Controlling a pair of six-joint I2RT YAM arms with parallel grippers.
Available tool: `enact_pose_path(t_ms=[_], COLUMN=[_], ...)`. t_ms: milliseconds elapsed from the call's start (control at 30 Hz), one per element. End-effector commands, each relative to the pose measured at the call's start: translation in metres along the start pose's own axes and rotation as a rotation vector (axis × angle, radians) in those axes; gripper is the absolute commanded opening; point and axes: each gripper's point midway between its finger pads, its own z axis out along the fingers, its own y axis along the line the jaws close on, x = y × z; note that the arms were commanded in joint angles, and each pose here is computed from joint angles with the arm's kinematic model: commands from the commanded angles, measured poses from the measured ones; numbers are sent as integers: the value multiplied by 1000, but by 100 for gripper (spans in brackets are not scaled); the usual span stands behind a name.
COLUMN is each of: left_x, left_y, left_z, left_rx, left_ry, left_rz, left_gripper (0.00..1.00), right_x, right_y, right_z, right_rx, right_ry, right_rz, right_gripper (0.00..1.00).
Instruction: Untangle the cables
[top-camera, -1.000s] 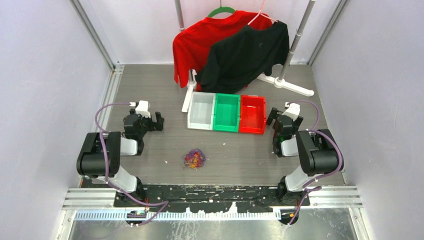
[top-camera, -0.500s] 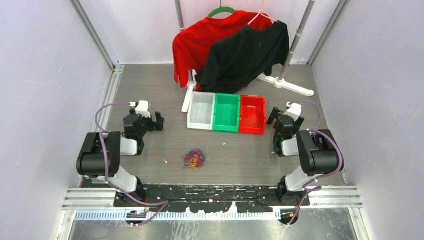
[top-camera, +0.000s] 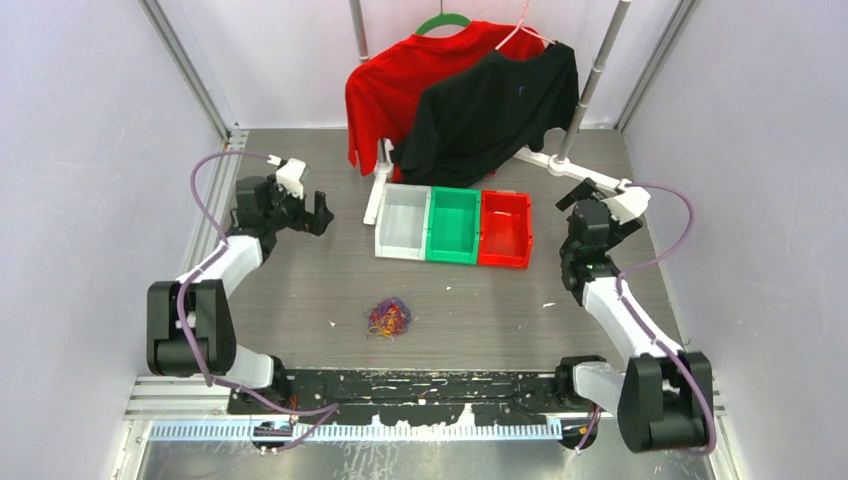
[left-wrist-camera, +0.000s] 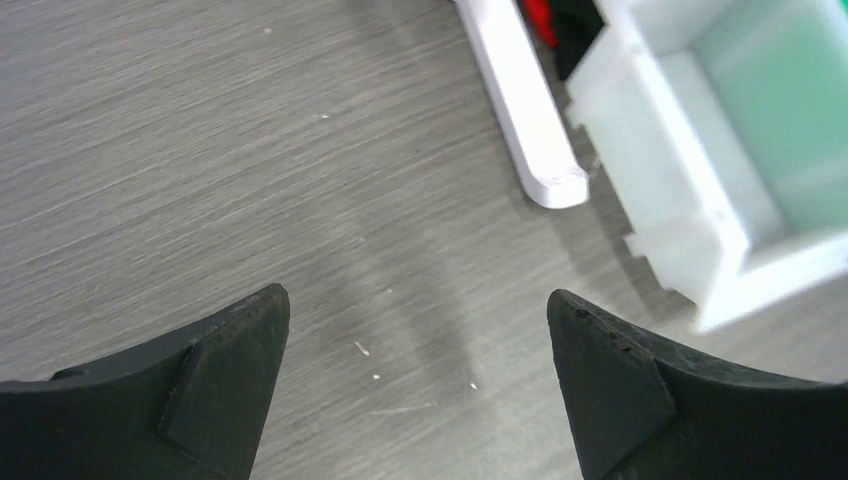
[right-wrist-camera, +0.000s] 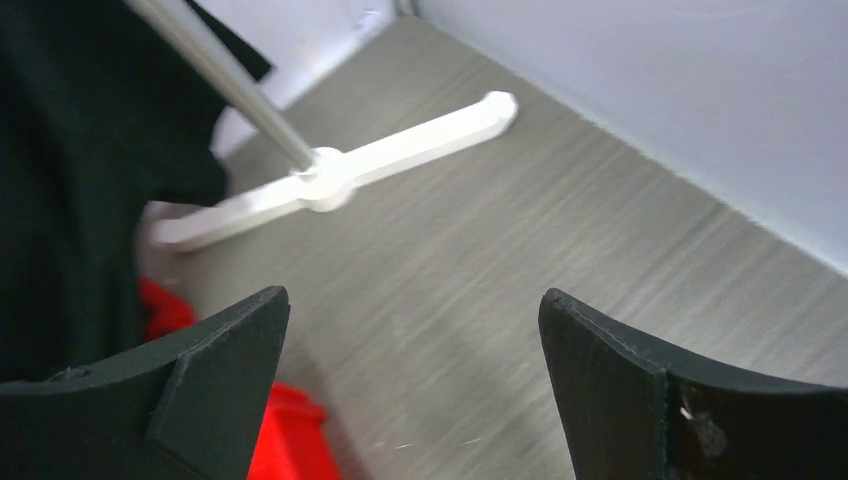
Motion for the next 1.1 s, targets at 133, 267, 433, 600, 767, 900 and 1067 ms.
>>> enact_pose_path(t_ms=[133, 267, 433, 600, 767, 900, 1067], left_x=[11, 10, 18, 32, 55, 68, 84], left_y=[-71, -96, -126, -166, -191, -202, -211], left_z=[-66, -89, -112, -134, -139, -137, -126], left_rx=[347, 471, 589, 673, 690, 719, 742], left_ry=[236, 267, 317, 349, 380, 398, 451], left_rz=[-21, -39, -43, 28, 151, 240, 290], left_gripper=[100, 99, 99, 99, 100, 100, 94], right_x=[28, 71, 112, 146, 165, 159, 155], right_y=[97, 141, 178, 192, 188, 178, 173], right_z=[-72, -142, -235, -296, -307, -290, -282], right_rx=[-514, -707, -967, -1109, -1108, -1049, -1018], right_ry=[355, 426, 515, 576, 607, 541, 533], right_rz=[173, -54, -217, -347, -377, -345, -331], right_gripper=[100, 95, 92, 91, 89, 87, 85])
